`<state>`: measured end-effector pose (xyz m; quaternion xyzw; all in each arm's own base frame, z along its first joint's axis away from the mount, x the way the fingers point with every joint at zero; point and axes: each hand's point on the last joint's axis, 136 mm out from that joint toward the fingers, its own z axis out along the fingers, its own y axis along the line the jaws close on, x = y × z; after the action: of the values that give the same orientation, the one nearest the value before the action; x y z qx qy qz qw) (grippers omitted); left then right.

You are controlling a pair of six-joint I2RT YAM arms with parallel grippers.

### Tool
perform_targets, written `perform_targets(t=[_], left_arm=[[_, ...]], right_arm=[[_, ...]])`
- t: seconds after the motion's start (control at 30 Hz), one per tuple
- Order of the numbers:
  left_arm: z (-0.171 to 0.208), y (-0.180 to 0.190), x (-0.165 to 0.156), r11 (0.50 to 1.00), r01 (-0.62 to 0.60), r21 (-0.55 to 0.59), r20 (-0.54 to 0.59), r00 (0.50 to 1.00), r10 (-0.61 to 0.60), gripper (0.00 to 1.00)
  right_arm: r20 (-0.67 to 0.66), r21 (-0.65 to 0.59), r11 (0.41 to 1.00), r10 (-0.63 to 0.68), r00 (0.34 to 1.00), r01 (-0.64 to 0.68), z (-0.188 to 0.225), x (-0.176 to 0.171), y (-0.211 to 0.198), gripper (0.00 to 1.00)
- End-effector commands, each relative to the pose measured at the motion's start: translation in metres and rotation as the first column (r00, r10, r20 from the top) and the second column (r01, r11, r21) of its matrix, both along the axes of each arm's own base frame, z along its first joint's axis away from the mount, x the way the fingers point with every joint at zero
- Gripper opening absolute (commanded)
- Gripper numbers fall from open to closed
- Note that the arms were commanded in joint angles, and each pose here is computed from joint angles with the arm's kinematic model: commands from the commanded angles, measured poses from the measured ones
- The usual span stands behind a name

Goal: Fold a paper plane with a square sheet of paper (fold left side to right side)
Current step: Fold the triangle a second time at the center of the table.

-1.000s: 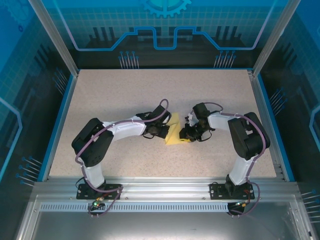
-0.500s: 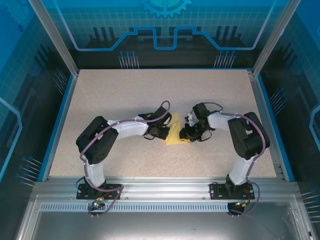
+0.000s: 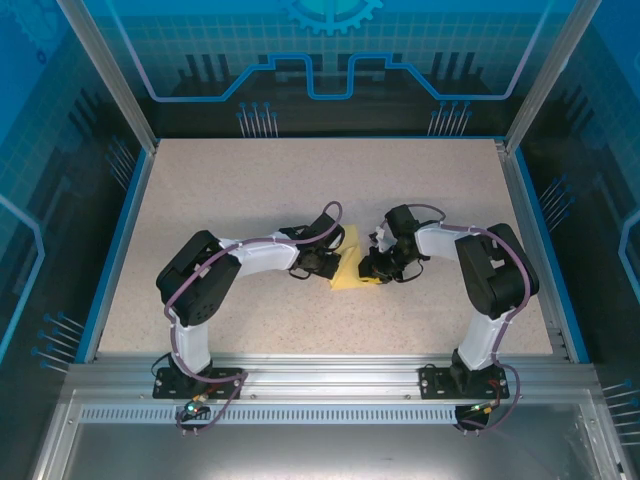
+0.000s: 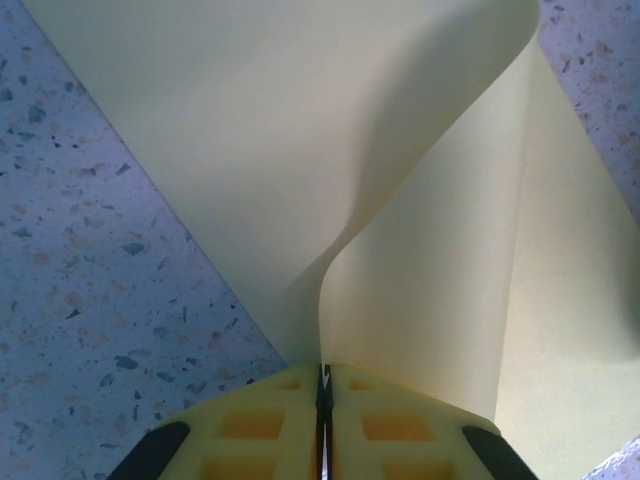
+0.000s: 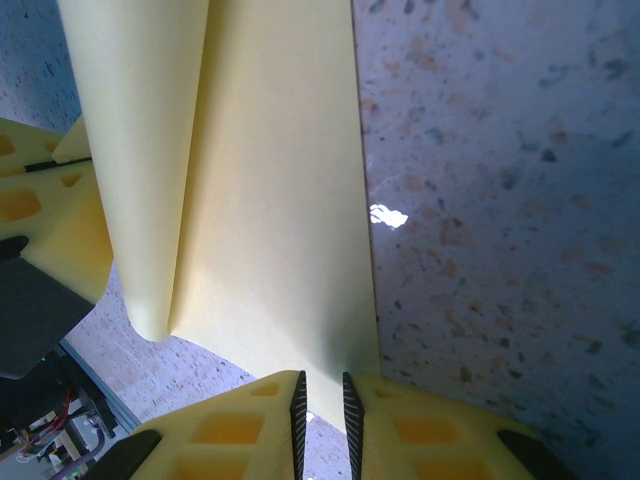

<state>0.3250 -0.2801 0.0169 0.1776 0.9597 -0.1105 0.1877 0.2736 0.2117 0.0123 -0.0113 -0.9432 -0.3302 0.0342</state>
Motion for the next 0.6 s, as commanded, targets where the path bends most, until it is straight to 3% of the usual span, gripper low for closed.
perform_targets(t=[0.0, 0.57], left_arm=[[0.006, -0.008, 0.009, 0.999, 0.015, -0.029, 0.018, 1.000, -0.014, 0.12], [-0.002, -0.007, 0.007, 1.000, 0.013, -0.023, 0.007, 1.000, -0.013, 0.12]], right_arm=[[-0.034, -0.051, 0.998, 0.028, 0.999, -0.030, -0.016, -0.010, -0.001, 0.21], [-0.043, -0.058, 0.998, 0.027, 0.999, -0.029, -0.017, -0.010, -0.002, 0.21]])
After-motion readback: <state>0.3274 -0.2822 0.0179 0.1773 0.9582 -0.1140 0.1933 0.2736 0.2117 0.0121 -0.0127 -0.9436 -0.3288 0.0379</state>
